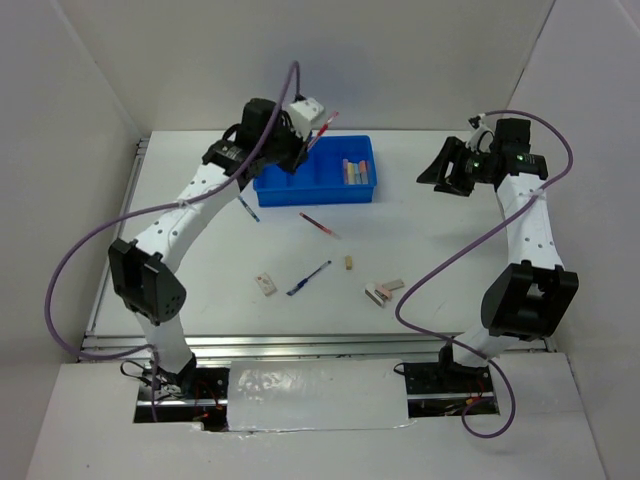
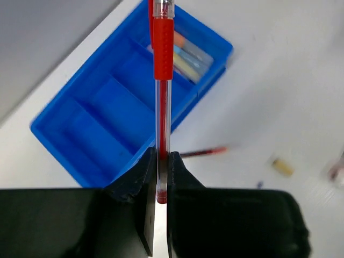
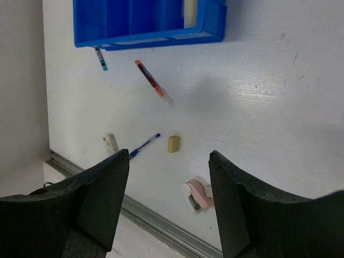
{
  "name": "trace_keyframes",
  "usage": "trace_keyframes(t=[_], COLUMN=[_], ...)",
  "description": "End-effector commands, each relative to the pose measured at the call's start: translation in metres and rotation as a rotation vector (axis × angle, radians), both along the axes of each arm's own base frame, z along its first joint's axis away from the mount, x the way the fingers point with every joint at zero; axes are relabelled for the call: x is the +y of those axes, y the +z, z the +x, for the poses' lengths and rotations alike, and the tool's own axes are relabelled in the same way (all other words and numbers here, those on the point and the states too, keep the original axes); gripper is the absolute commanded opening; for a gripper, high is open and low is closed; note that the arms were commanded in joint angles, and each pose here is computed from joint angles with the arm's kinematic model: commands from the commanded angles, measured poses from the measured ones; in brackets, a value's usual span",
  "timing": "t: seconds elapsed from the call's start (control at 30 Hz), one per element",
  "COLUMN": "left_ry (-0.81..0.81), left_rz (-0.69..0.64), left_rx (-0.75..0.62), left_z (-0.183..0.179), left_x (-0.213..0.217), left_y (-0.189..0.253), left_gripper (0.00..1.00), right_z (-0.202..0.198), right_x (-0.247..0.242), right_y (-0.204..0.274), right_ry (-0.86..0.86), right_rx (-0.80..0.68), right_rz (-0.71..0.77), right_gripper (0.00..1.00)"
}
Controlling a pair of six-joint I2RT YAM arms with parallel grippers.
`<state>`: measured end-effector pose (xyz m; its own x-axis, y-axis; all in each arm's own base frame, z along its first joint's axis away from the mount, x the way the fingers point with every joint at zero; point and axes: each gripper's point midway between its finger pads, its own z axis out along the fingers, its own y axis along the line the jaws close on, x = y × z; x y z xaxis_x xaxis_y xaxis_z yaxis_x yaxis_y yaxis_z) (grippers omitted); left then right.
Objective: Sort the stationery into containers
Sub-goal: Pick up the pen from the center of the board, then place the pen in the storage box.
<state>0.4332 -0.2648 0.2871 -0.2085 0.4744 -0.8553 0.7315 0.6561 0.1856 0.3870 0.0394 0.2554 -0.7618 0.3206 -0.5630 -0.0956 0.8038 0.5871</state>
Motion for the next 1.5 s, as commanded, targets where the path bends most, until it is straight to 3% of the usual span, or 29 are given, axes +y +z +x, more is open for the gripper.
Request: trace_keyframes(t=[0.0,0.03,0.1,0.13,0.3,0.8,1.2,1.27,1.4,1.47], left_ry=[0.398,0.447,0.510,0.528,0.577,0.644,0.668,0.667,0.668,0.662], left_rz=[-0.248,-0.347,-0.405,-0.476,-0.580,-0.584,-0.610,-0.605,-0.593,-0.601], left_rx=[0.274,0.299,0.368,0.384,0.516,0.512,0.484,0.487,0.491,0.493], left_z=[0.033,0.042,0.064,0.073,0.106,0.136,0.156,0.156,0.156,0.157], left_x=[0.004,-0.001,0.000,-0.004,-0.020,-0.058,-0.063,-0.064,-0.063,-0.063], left_y=[-0.032,-0.019,-0.039,-0.025,-0.059,-0.142,-0.174,-0.179,-0.185,-0.184], left_gripper=[0.00,0.00,0.00,0.00,0.00,0.02,0.07,0.10,0.38,0.44], right_z=[-0.002,-0.003,-0.004,-0.004,-0.004,-0.006,-0.007,-0.006,-0.004,-0.002], right_x=[-0.002,-0.003,-0.003,-0.004,-0.003,0.000,0.010,0.010,0.012,0.013], right_y=[0.002,0.001,-0.002,-0.003,-0.015,-0.037,-0.033,-0.032,-0.031,-0.028], right_ry=[0.015,0.014,0.015,0.013,0.014,0.030,0.063,0.065,0.071,0.075], right_rx=[0.002,0.004,0.006,0.005,0.031,0.086,0.096,0.096,0.096,0.084], right_rz=[-0.014,-0.019,-0.028,-0.031,-0.022,0.001,0.039,0.038,0.031,0.019], right_gripper=[0.68,0.68,0.68,0.68,0.68,0.67,0.67,0.67,0.68,0.68])
